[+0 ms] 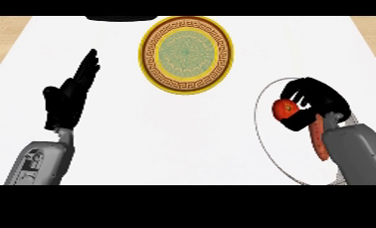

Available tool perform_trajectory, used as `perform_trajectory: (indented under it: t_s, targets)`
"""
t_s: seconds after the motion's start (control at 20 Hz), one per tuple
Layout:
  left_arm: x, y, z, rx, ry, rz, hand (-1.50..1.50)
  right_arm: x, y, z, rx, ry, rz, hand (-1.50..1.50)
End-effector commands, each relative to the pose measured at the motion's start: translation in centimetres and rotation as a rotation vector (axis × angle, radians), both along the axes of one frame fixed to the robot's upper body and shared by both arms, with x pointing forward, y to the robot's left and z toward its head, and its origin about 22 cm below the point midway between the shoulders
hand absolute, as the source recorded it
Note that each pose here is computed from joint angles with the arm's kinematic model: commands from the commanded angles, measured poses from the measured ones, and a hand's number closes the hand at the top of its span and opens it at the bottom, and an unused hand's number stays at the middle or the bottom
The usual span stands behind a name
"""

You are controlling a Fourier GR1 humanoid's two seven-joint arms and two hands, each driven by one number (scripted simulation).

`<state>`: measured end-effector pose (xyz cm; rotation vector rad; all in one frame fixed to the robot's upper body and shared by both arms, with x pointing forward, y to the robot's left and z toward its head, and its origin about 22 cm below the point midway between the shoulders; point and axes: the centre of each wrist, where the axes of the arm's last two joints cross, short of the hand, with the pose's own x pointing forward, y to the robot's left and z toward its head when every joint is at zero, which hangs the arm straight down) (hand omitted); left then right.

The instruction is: Pick the tomato from the placemat and place it in the plate

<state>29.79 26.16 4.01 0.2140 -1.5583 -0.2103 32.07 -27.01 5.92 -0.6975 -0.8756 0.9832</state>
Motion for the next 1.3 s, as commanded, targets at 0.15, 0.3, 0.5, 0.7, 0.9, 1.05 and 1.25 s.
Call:
perform_trajectory:
  t_s: [0.15,0.3,0.5,0.7,0.9,1.05,1.25]
  targets:
    - [1.0,-0.3,-0.9,0.002,0.006,-0.013,0.0,1.2,-1.2,-0.5,-0.008,-0.082,0.002,1.5]
    - [0.7,0.7,0.3,0.003,0.001,-0.019,0.0,0.1,-1.3,0.2,0.009,-0.172,-0.025,1.5]
    - [0.1,-2.1,-0.3,0.01,0.005,-0.018,0.0,1.2,-3.6,0.4,-0.11,-0.185,-0.001,1.5]
    - [-0.7,0.3,-0.2,0.021,-0.016,-0.014,0.0,1.7,-3.8,1.1,-0.148,-0.341,0.006,1.5]
    - [0.8,-2.0,0.9,0.009,0.001,0.006,0.0,2.7,-1.6,6.3,-0.091,-0.657,0.053,1.5]
    - [1.7,-1.2,0.2,-0.009,-0.005,0.004,0.0,3.2,-0.5,7.0,-0.025,-0.752,0.091,1.5]
    - [0.3,-1.5,0.6,-0.009,-0.003,-0.01,0.0,3.6,2.6,10.2,0.071,-0.836,0.2,1.5]
